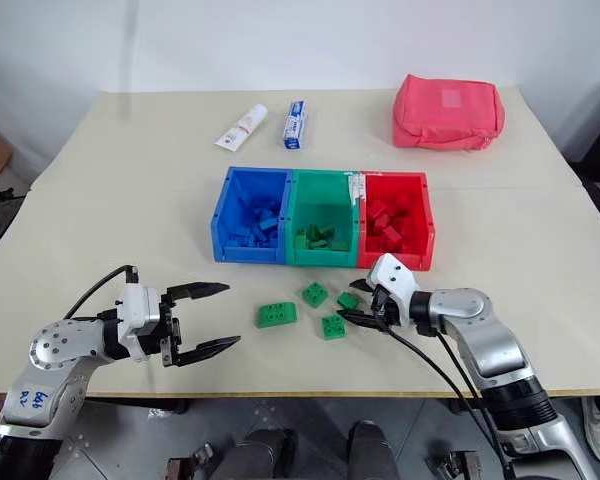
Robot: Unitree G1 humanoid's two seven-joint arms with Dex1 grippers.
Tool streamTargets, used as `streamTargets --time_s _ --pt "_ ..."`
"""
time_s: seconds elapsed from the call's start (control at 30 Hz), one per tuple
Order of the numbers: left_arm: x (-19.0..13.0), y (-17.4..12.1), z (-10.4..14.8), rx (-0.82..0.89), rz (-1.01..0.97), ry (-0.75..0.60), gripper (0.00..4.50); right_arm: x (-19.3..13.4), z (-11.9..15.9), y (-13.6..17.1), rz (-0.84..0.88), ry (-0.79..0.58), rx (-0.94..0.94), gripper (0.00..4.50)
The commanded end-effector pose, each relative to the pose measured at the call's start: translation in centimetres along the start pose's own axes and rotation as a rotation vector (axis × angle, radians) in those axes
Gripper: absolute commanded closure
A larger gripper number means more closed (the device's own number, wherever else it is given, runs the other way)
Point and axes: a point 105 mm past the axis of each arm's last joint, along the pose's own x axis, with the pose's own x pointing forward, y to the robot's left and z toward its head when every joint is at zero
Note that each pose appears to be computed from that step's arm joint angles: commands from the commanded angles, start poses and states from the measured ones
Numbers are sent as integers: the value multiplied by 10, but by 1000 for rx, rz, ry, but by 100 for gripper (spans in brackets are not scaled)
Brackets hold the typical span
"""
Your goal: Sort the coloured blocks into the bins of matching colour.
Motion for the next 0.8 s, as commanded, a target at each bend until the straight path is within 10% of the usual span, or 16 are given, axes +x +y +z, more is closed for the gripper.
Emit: streamTargets --time_s 0.03,0.17,0.53,0.8 --pt "0 -3 9 21 5 -29 0 2 -1 6 24 5 -4 240" --pt "2 -1 13 0 27 -67 0 -5 10 7 37 -30 -26 357" --pt "-9 21 18 -40 215 -105 0 3 109 -64 -268 -258 -51 356" --pt "-11 24 13 -23 233 -82 0 9 115 -59 -210 -277 -98 82"
